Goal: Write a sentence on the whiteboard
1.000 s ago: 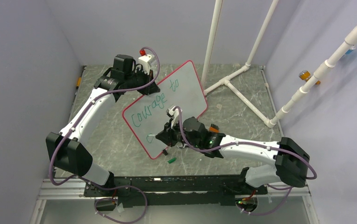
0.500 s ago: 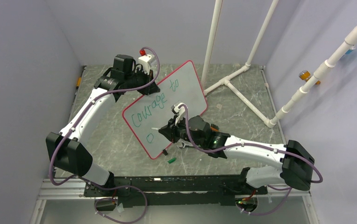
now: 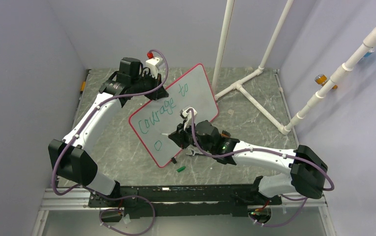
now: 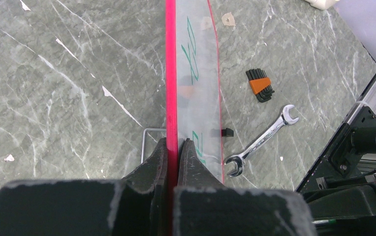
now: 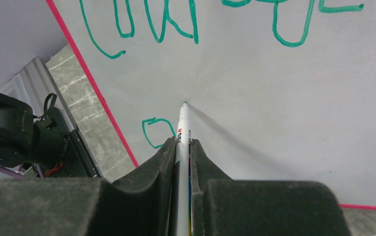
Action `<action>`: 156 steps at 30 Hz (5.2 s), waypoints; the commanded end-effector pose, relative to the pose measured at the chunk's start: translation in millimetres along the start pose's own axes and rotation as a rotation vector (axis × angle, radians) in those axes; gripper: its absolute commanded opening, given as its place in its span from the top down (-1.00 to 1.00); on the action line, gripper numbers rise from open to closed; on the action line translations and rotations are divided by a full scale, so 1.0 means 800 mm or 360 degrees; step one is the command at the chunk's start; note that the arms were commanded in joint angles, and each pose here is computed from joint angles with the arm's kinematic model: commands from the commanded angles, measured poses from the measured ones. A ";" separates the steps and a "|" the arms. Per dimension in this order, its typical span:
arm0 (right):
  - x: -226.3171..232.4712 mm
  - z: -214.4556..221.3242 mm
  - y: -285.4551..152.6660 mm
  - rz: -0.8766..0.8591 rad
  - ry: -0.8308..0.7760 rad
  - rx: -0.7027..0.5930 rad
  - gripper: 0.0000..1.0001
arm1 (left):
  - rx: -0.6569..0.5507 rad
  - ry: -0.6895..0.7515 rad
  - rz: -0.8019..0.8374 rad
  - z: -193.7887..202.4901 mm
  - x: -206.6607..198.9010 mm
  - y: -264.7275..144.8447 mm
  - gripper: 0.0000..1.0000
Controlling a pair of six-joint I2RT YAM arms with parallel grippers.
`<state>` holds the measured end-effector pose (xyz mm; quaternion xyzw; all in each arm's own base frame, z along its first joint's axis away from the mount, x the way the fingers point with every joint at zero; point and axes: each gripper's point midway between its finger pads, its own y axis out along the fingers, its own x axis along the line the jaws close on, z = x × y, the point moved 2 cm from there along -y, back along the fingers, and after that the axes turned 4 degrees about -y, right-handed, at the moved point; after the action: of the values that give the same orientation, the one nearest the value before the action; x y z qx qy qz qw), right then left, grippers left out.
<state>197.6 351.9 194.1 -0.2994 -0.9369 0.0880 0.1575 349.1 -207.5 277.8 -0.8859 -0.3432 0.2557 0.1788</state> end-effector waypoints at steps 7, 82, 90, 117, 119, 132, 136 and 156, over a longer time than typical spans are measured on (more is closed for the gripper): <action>-0.003 -0.005 0.007 0.0002 0.0010 -0.0055 1.00 | 0.0108 0.0154 -0.0244 0.024 0.039 -0.001 1.00; -0.022 -0.004 -0.040 0.0100 0.0075 -0.0119 1.00 | 0.0102 0.0174 -0.0241 0.022 0.034 -0.004 1.00; -0.021 0.007 -0.028 0.0087 0.0081 -0.0080 1.00 | 0.0105 0.0174 -0.0239 0.022 0.034 -0.003 1.00; -0.035 0.024 -0.008 0.0125 0.0083 -0.0031 1.00 | 0.0130 0.0174 -0.0243 0.027 0.035 0.001 1.00; -0.037 0.024 -0.008 0.0136 0.0086 -0.0031 1.00 | 0.0132 0.0172 -0.0245 0.027 0.036 0.002 1.00; -0.053 0.007 -0.014 0.0227 0.0076 -0.0063 1.00 | 0.0130 0.0178 -0.0245 0.026 0.035 0.002 1.00; -0.053 -0.001 -0.014 0.0234 0.0071 -0.0076 1.00 | 0.0136 0.0174 -0.0246 0.028 0.036 0.003 1.00; -0.030 -0.005 -0.008 0.0064 0.0059 -0.0052 1.00 | 0.0125 0.0180 -0.0249 0.025 0.035 0.000 1.00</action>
<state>211.3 320.5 170.9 -0.3423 -0.9170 0.1028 0.1774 347.4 -210.8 278.5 -0.8891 -0.3388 0.2492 0.1808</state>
